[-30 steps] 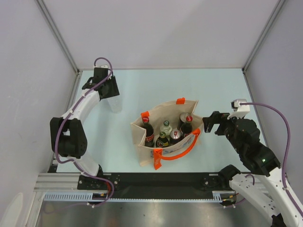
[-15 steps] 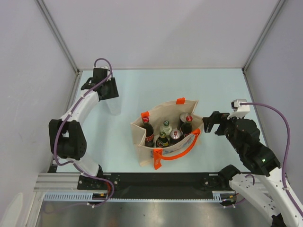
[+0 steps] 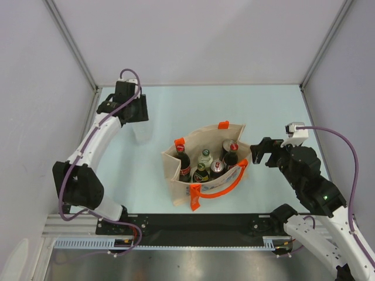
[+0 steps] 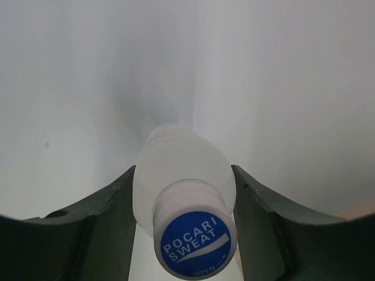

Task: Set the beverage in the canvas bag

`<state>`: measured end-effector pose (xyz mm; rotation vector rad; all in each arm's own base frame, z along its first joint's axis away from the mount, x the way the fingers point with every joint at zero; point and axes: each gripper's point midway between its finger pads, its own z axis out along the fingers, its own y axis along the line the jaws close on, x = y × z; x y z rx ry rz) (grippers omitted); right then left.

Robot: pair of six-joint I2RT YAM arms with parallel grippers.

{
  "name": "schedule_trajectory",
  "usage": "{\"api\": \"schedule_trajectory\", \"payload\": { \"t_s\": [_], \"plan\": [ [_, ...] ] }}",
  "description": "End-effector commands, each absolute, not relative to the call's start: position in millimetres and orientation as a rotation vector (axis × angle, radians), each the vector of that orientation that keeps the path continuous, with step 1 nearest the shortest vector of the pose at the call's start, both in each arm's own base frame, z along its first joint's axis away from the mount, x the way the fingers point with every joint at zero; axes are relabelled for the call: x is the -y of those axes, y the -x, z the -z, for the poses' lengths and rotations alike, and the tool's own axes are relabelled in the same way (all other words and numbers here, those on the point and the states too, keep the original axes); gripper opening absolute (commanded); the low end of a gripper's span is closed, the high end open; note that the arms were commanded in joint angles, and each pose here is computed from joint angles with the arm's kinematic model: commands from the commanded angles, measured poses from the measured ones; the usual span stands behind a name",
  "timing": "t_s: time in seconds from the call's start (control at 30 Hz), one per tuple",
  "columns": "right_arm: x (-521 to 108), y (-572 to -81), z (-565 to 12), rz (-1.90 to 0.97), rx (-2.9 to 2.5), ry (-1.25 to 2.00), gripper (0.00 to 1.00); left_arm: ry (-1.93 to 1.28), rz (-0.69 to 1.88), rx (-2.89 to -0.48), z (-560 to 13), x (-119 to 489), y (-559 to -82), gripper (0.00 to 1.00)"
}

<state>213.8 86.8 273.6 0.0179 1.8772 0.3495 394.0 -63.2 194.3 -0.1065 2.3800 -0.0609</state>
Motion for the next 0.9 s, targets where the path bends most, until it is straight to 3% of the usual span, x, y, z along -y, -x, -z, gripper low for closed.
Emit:
{"api": "schedule_trajectory", "payload": {
  "t_s": [0.0,0.47,0.87],
  "plan": [
    [-87,-217,-280,-0.354,-1.855,-0.033,1.00,-0.020,0.143,-2.078,-311,102,-401,0.00],
    [-85,-216,-285,-0.343,-1.845,-0.027,1.00,-0.322,0.465,-1.732,-468,205,-324,0.00],
    [-85,-214,-284,-0.359,-1.848,-0.043,1.00,-0.568,0.856,-1.544,-519,249,-234,0.00]
  ]
}}
